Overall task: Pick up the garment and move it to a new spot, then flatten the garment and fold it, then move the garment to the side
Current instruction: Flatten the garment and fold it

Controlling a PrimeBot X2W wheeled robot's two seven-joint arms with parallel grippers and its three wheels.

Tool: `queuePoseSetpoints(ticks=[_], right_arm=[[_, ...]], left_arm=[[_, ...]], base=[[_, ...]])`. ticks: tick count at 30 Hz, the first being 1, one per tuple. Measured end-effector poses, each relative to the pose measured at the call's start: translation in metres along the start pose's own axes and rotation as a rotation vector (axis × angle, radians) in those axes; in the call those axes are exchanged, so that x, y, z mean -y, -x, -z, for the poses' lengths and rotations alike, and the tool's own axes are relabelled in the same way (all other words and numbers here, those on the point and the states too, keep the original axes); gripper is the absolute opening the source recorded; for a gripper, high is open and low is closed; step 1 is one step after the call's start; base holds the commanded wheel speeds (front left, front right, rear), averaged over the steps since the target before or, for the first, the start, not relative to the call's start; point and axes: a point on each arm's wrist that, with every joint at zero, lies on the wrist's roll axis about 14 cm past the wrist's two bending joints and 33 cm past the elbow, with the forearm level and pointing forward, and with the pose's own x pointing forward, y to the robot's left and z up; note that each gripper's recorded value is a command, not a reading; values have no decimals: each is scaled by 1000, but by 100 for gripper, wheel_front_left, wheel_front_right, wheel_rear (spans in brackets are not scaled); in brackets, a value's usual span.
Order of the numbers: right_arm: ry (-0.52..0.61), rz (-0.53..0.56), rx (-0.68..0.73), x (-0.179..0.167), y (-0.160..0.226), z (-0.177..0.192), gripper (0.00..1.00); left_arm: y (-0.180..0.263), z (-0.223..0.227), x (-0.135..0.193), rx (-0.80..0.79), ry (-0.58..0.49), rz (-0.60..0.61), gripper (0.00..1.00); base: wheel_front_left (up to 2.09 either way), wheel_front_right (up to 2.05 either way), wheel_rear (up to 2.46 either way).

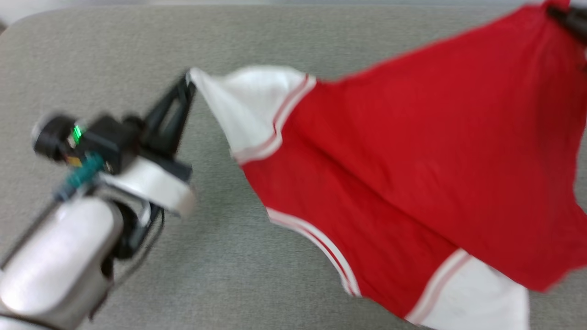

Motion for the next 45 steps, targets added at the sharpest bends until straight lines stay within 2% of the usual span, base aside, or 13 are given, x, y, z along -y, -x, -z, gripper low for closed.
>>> queuePoseSetpoints(ticks=[5, 10, 20, 30, 37, 45], right_arm=[[8, 74, 145, 24, 22, -36, 0], [36, 147, 297, 44, 27, -76, 0], [78, 301, 541, 82, 23, -153, 0], [138, 403, 649, 109, 4, -208, 0], [161, 413, 682, 114, -22, -218, 0], [138, 351, 576, 105, -73, -172, 0]], left_arm=[[-43, -62, -9, 157, -74, 30, 0], [-82, -109, -20, 266, -129, 38, 0], [-151, -189, -34, 460, -156, 27, 0], [-202, -240, -61, 581, -201, -10, 0], [-227, -235, -76, 583, -233, -20, 0], [-240, -177, -95, 464, -206, -43, 0]], base=[[0, 0, 0], [0, 0, 0], [0, 0, 0], [0, 0, 0], [0, 0, 0], [0, 0, 0]])
